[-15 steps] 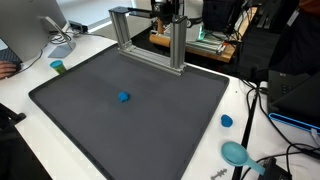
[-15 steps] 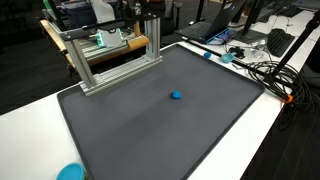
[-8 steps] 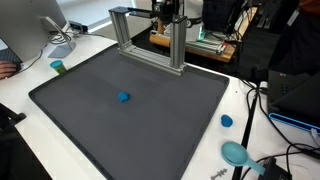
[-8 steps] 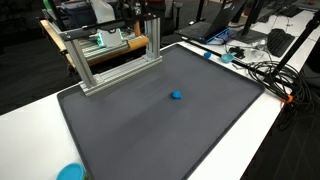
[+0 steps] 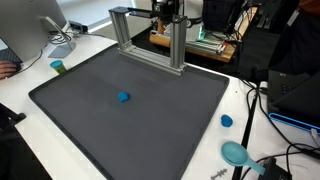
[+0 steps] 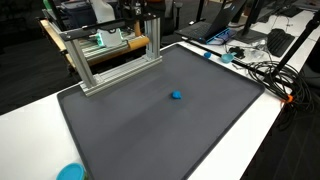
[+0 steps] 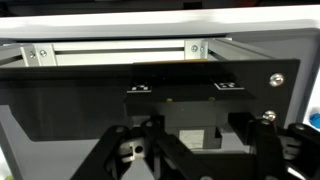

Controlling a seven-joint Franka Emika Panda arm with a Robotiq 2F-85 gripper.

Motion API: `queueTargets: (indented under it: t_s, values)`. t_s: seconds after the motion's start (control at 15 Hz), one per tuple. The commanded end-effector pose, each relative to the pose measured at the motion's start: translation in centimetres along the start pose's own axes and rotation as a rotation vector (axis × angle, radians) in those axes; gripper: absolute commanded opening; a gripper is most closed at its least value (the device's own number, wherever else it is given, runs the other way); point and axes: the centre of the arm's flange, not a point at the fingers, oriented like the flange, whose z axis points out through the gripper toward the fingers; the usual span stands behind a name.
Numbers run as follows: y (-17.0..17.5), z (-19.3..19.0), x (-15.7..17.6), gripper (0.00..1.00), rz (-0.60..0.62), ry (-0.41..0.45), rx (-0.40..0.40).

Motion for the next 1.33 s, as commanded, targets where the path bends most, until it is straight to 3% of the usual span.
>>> queueTargets:
  t_s: [0.0,0.07,0.33,0.67,0.87,1.13,1.27]
  values:
    - [0.4,0.3,-0.7,0.46,-0.036,0.005,0.050]
    - [0.4,0.3,-0.7,0.45,-0.033,0.008,0.049]
    - [1.1,-0.1,-0.7,0.22,0.024,0.030,0.017]
    - [0.6,-0.6,-0.5,0.22,0.077,0.055,-0.019]
    - [0.4,-2.2,0.7,0.22,0.117,0.147,-0.039]
    - [0.8,-4.0,4.3,0.22,0.171,0.288,-0.119]
    - [0.8,-4.6,7.1,0.22,0.168,0.301,-0.160]
